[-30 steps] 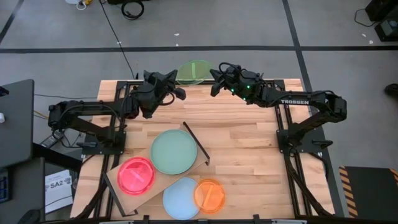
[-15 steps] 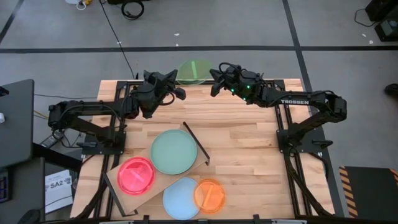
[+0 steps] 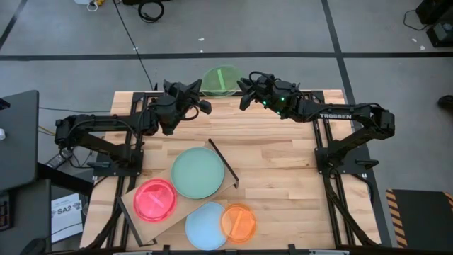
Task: Place and stack plates onto a shelf
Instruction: Stack the green plate on top of the pink plate on the shelf
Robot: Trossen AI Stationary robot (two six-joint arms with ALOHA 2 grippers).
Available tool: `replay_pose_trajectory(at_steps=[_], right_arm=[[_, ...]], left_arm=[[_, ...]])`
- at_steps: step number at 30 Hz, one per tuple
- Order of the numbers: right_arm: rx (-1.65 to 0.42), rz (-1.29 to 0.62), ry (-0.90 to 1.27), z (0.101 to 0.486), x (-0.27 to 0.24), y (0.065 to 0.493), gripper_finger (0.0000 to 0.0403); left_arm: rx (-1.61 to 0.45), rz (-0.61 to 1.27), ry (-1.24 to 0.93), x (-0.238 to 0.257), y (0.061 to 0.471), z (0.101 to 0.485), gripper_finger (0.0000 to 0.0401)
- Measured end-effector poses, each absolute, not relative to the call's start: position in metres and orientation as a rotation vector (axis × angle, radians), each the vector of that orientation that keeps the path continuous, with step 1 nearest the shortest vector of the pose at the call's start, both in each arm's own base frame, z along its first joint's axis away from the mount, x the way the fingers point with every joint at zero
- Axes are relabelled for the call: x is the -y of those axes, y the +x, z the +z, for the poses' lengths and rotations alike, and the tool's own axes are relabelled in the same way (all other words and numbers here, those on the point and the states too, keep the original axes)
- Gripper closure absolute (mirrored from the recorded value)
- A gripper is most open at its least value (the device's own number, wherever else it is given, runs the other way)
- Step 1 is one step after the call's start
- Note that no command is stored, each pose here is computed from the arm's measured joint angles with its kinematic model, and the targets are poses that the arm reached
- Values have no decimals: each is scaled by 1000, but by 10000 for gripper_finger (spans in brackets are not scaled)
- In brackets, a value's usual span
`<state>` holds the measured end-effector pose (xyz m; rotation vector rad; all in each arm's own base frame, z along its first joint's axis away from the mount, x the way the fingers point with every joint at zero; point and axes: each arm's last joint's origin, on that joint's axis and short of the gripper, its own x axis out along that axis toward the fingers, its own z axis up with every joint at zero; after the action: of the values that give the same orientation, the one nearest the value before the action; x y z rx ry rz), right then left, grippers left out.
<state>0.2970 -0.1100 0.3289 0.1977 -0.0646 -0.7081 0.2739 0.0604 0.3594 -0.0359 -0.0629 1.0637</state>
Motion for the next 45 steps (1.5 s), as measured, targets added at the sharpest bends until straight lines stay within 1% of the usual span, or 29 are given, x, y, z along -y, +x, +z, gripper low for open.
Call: replay_pose_trajectory(at_steps=[13,18,26,31,36,45], right_arm=[[39,-709,196,330,109,294,252],[-37,-715,170,337,103,277,240],[-178,-728,163,348,91,240,240],[-239,-740,161,349,88,225,240],[-272,-745,160,347,88,222,240],[-291,-745,159,342,90,228,240]], left_arm=[[45,1107,-9,-61,273,359,394],[48,1126,-7,-61,270,362,394],[51,1110,61,-53,257,379,394],[98,1042,78,-34,243,406,394],[105,946,63,-12,224,434,394],[-10,760,-51,21,187,461,394]])
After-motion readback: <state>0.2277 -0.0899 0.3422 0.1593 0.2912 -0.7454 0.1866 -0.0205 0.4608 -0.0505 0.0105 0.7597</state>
